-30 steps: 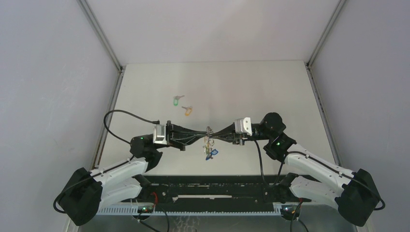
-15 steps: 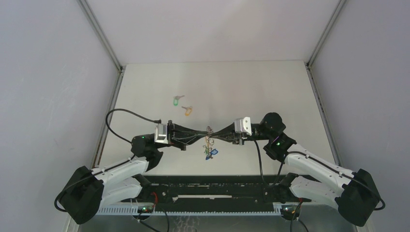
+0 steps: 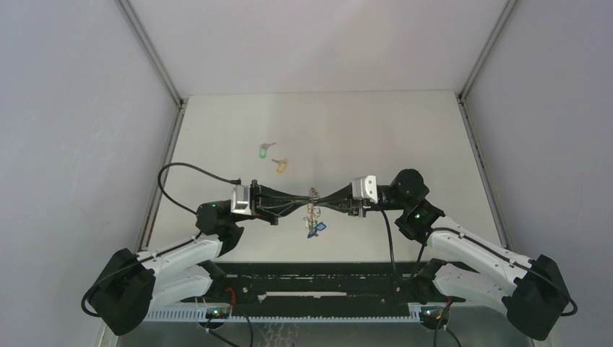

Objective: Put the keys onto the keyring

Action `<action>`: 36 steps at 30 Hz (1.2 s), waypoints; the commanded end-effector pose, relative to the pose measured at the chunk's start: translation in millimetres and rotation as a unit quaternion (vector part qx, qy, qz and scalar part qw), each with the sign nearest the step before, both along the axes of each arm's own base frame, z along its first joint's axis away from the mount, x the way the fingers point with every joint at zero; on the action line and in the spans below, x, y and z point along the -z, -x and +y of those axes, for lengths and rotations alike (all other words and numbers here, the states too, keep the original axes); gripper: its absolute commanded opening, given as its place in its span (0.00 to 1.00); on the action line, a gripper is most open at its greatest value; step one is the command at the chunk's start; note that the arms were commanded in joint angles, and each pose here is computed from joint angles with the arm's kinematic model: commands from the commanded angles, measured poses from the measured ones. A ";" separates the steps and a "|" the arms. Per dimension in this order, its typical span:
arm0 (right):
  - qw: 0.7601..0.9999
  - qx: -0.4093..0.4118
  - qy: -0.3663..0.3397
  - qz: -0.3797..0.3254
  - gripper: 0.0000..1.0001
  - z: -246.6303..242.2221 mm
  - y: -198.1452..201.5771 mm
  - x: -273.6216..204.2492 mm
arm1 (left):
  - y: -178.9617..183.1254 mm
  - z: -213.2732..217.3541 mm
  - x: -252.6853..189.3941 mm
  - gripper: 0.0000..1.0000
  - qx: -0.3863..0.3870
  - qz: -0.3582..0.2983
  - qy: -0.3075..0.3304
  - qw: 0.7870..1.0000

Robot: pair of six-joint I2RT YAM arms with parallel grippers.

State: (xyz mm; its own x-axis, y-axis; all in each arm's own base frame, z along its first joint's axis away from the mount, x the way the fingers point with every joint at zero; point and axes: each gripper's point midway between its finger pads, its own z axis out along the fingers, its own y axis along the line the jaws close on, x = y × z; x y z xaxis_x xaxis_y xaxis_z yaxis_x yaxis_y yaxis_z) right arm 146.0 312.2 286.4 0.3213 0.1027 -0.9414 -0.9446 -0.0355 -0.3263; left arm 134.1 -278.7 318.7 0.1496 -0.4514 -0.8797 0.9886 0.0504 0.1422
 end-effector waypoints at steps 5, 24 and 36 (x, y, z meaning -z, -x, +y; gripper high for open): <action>0.998 0.002 -0.037 -0.041 0.00 -1.9 3.4 -34.1 | 4.7 1.9 -24.6 0.00 0.001 -0.037 0.027 0.999; 0.999 0.007 -0.033 -0.035 0.00 0.3 -0.8 -30.0 | 6.7 2.5 -27.6 0.00 0.004 -0.042 0.029 0.999; 0.999 0.003 -0.036 -0.038 0.00 -0.1 1.6 -32.3 | 2.6 -0.4 -23.7 0.00 0.003 -0.036 0.024 0.999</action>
